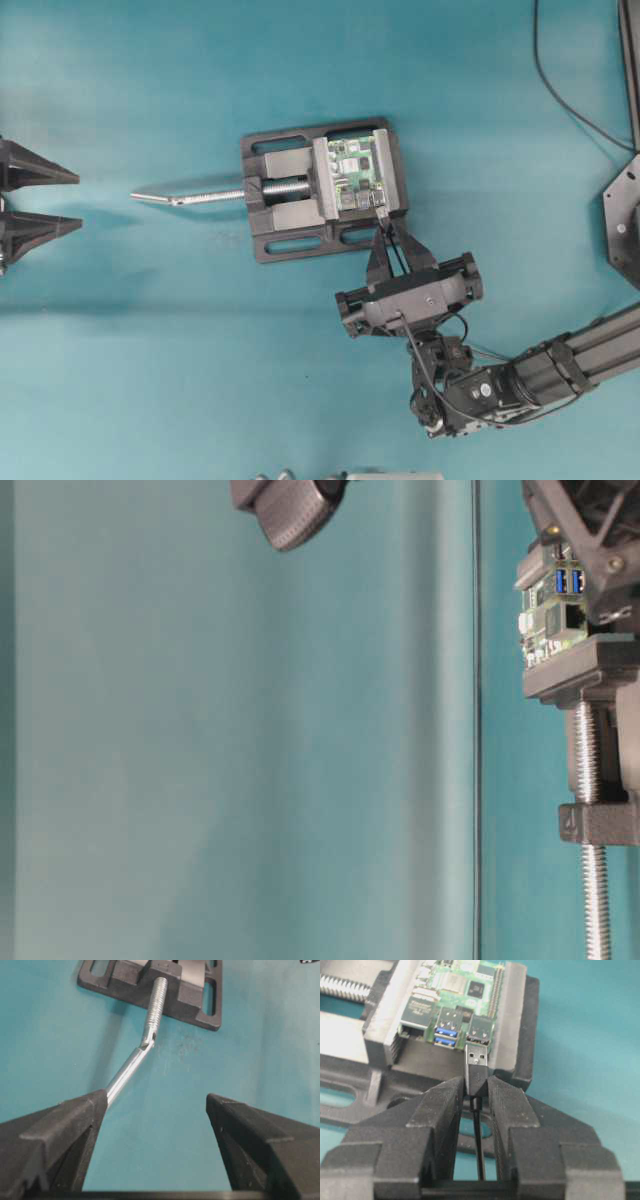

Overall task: Insert the USB into the fixed PCB.
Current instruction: 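Align the USB plug with the right-side USB port on the board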

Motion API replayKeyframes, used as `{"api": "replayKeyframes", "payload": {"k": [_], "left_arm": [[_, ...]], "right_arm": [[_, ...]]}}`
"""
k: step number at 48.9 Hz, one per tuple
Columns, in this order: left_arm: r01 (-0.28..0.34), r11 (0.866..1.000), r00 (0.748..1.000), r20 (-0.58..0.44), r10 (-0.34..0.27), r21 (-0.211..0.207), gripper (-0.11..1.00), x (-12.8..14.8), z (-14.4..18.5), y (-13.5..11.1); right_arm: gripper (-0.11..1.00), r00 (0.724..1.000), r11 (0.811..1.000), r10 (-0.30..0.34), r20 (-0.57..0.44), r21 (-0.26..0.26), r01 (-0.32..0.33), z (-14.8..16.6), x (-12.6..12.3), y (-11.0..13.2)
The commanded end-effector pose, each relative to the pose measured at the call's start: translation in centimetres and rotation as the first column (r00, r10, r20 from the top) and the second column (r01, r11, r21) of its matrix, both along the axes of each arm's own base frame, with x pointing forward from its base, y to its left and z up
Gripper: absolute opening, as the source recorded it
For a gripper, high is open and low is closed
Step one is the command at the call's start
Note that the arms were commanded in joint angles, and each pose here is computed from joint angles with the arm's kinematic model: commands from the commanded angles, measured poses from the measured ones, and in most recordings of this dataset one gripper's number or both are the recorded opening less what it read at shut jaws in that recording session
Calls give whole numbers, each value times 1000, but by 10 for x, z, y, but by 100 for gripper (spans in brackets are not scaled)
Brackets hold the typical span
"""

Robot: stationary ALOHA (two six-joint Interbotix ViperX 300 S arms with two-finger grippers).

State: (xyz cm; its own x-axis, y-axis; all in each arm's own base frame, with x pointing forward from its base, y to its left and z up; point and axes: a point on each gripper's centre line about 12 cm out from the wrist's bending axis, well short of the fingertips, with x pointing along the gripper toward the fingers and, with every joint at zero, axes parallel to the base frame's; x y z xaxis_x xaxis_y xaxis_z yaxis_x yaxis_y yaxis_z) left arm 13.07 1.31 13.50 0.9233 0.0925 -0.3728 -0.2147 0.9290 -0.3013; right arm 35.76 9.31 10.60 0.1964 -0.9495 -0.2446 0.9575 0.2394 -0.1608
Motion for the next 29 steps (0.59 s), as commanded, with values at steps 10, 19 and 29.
{"api": "replayKeyframes", "payload": {"k": [10,19,29], "left_arm": [[-6,1000,1000,7,6,-9,95,2,4,0],[-6,1000,1000,7,6,-9,95,2,4,0],[-6,1000,1000,7,6,-9,95,2,4,0]], "right_arm": [[21,999,1000,-21,27,11,21,10,3,0],[21,999,1000,-17,28,8,17,10,4,0],[21,999,1000,-7,33,4,7,11,5,1]]}}
